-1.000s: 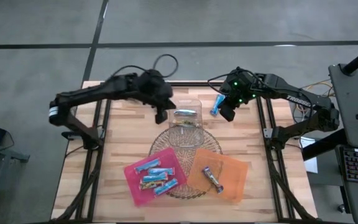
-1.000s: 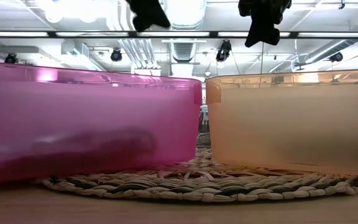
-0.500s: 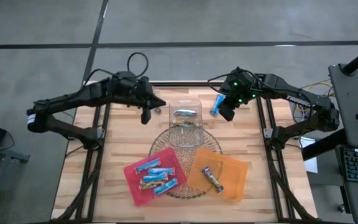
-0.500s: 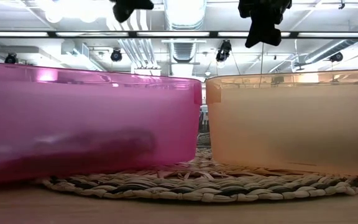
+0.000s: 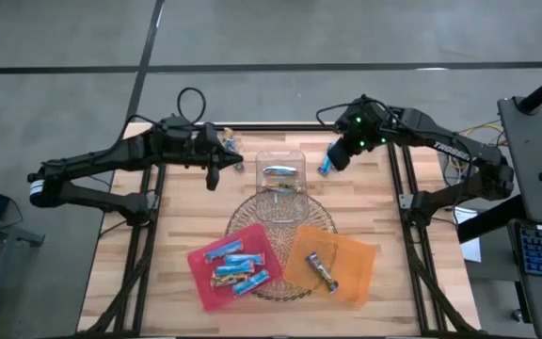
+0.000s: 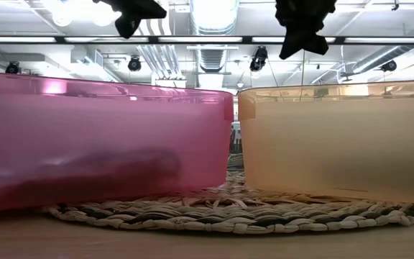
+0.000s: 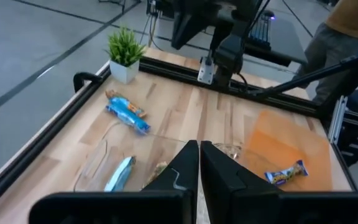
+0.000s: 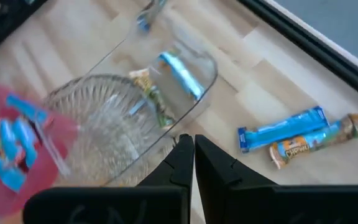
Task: Pick and place Granola Bars by type
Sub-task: Put the orange granola bar into the transparent bin
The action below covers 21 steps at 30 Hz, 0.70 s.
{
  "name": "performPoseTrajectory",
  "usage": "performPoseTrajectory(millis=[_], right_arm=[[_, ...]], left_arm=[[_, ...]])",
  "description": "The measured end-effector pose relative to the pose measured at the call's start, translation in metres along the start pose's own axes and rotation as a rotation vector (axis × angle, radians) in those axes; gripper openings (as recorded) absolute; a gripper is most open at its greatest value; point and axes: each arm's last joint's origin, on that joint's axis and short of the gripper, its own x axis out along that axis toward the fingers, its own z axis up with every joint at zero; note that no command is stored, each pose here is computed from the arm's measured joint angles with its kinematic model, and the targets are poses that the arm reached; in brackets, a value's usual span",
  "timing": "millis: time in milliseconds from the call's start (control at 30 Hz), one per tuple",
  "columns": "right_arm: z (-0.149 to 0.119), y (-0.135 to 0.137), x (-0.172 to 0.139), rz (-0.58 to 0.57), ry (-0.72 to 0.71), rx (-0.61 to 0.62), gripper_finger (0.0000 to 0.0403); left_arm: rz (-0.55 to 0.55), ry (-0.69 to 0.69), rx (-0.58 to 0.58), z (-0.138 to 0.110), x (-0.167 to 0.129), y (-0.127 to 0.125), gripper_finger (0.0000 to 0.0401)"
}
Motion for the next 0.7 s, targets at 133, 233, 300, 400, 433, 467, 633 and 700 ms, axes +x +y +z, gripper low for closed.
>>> performPoseTrajectory(millis=[133, 233, 300, 400, 433, 467, 633, 700], right_arm=[[0.006, -0.014, 0.002, -0.035, -0.009, 0.145, 0.0008], [0.010, -0.023, 0.004, -0.060, -0.013, 0.216, 0.0008], [0.012, -0.030, 0.006, -0.075, -0.015, 0.245, 0.0008], [0.015, -0.037, 0.010, -0.095, -0.012, 0.271, 0.0009], [0.016, -0.040, 0.011, -0.101, -0.012, 0.278, 0.0008], [0.017, -0.041, 0.011, -0.105, -0.013, 0.284, 0.0008], [0.026, -0.050, 0.014, -0.104, -0.074, 0.332, 0.0008], [0.030, -0.056, 0.017, -0.105, -0.097, 0.430, 0.0008]], left_arm=[[-0.002, -0.016, 0.004, 0.002, -0.001, 0.000, 0.0000], [-0.001, -0.019, 0.004, 0.002, -0.001, 0.000, 0.0000], [0.000, -0.019, 0.004, 0.002, -0.001, 0.000, 0.0000], [0.000, -0.018, 0.003, 0.002, -0.001, 0.000, 0.0000], [0.000, -0.019, 0.003, 0.002, -0.001, 0.000, 0.0000], [0.000, -0.019, 0.003, 0.002, -0.001, 0.000, 0.0000], [0.000, -0.021, 0.000, 0.002, -0.002, 0.000, 0.0000], [0.000, -0.020, 0.000, 0.002, -0.002, 0.000, 0.0000]])
